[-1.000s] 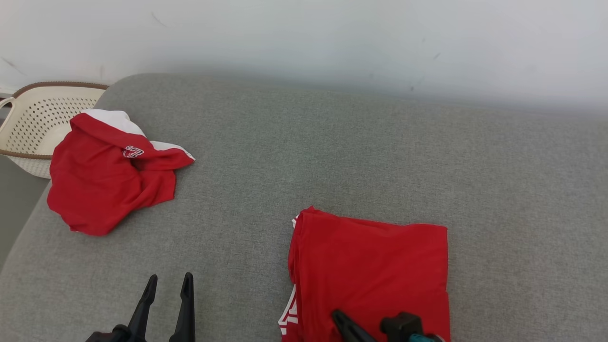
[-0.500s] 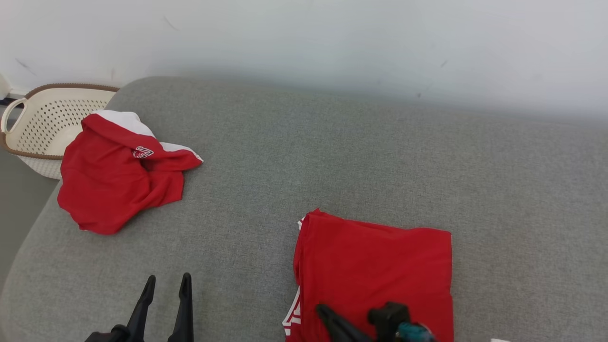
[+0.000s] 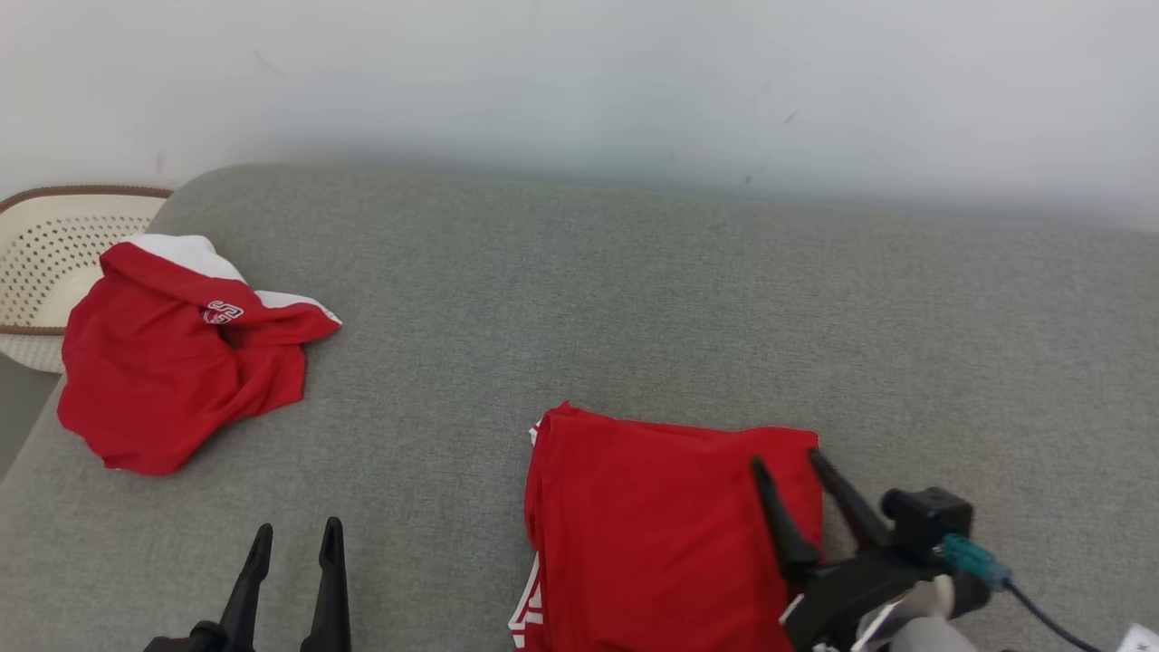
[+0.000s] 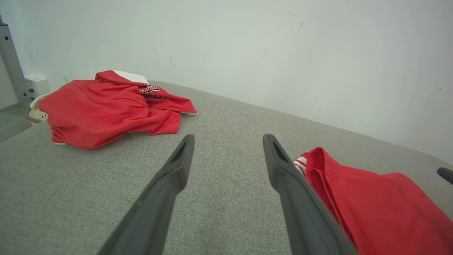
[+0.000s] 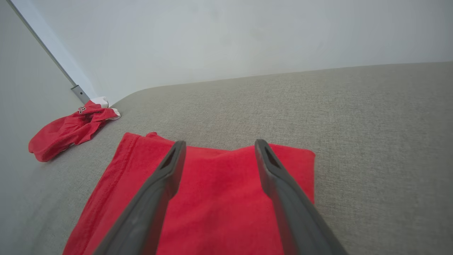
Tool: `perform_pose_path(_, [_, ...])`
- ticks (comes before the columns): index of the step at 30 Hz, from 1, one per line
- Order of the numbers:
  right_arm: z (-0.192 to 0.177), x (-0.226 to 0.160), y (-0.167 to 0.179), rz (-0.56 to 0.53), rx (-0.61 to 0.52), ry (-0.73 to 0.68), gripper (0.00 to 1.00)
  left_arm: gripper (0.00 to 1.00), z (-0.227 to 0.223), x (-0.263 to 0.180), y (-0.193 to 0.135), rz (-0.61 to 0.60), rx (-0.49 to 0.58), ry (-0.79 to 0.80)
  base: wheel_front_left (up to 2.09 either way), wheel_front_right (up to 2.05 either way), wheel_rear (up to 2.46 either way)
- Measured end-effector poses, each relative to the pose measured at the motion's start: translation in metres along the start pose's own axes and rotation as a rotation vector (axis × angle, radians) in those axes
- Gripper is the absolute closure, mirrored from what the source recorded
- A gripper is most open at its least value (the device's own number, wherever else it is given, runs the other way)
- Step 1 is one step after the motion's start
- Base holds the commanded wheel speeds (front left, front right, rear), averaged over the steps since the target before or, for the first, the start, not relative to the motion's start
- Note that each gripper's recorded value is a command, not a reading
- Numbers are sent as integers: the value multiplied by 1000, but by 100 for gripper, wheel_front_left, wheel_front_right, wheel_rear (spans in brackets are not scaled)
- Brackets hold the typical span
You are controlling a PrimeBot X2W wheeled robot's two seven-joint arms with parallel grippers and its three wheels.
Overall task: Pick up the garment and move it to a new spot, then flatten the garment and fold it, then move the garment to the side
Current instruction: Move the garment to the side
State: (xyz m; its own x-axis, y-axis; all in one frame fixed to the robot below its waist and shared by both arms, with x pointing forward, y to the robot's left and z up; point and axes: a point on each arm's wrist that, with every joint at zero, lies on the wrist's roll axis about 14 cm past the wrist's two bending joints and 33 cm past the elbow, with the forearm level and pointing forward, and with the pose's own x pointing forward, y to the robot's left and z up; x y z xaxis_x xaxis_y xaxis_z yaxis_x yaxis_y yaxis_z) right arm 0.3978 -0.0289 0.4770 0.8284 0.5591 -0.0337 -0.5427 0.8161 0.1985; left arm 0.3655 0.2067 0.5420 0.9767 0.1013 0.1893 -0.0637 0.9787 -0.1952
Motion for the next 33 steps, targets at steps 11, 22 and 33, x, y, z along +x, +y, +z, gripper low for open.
perform_pose_path(11, [-28, -23, -45, -150, 41, 104, 0, 0, 3, 3, -3, -8, -4, -11, 0, 0, 0])
perform_pose_path(22, [-64, -28, -35, -135, 164, 263, 0, 0, -4, 1, -3, 0, -10, 11, 0, 0, 0])
perform_pose_path(33, [-71, -23, -25, -98, 195, 285, 100, 0, -9, 2, -1, 7, -8, 24, 0, 0, 0])
